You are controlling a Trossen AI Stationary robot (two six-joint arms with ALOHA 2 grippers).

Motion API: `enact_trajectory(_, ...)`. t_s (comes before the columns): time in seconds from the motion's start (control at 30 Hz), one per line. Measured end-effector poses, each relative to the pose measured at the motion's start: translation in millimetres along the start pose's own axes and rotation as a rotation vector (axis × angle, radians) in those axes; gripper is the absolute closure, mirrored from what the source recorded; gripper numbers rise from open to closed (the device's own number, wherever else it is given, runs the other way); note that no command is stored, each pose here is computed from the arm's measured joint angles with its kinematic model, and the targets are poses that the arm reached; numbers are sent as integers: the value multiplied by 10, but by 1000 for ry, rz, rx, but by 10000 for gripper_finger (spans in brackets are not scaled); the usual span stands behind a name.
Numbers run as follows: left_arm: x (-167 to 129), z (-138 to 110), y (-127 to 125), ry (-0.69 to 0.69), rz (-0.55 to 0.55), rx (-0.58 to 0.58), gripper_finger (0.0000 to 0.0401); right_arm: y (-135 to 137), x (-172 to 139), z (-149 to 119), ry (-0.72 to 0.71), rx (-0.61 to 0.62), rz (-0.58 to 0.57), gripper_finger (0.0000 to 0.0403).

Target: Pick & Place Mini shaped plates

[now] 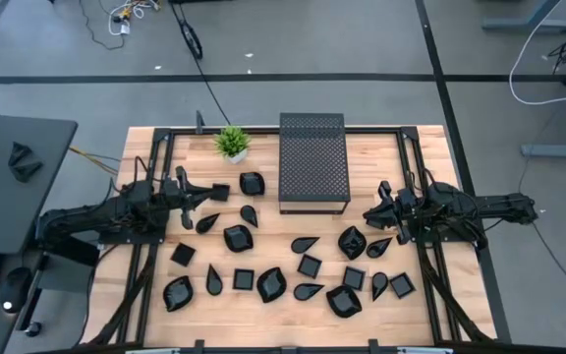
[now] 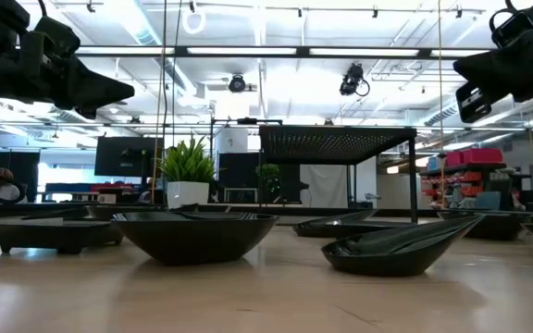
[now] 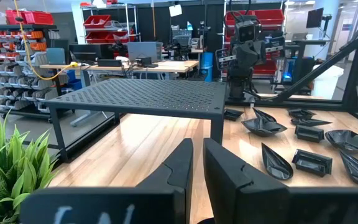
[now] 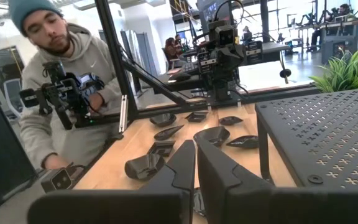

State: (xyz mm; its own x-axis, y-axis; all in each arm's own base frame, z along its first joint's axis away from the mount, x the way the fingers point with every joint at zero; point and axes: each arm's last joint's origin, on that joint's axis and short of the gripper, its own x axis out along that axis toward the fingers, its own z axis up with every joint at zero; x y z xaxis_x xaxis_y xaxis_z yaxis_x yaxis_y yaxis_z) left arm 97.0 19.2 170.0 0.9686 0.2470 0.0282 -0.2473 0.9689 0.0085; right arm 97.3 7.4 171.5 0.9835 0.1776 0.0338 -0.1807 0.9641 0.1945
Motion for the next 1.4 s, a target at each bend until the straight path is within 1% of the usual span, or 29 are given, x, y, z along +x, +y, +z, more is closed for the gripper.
enact_trajectory(0.9, 0, 1, 0, 0, -1, -6, 357, 0, 0, 0, 0, 0, 0, 378)
enact_trajectory(0.97, 0, 1, -6, 0, -21, -83, 357, 0, 0, 0, 0, 0, 0, 378)
enact_trajectory(1.13, -2, 1, -34, 23, -116, -418, 357, 0, 0, 0, 0, 0, 0, 378)
enact_trajectory(1.23, -4, 3, -49, 44, -167, -567, 357, 0, 0, 0, 0, 0, 0, 378)
enact_trajectory(1.27, -6, 11, -56, 47, -193, -600, 357, 0, 0, 0, 0, 0, 0, 378)
enact_trajectory(1.3, -8, 33, -64, 34, -229, -610, 357, 0, 0, 0, 0, 0, 0, 378)
enact_trajectory(1.33, -13, 76, -76, 3, -282, -603, 357, 0, 0, 0, 0, 0, 0, 378)
enact_trajectory(1.4, -39, 195, -109, -99, -405, -553, 357, 0, 0, 0, 0, 0, 0, 378)
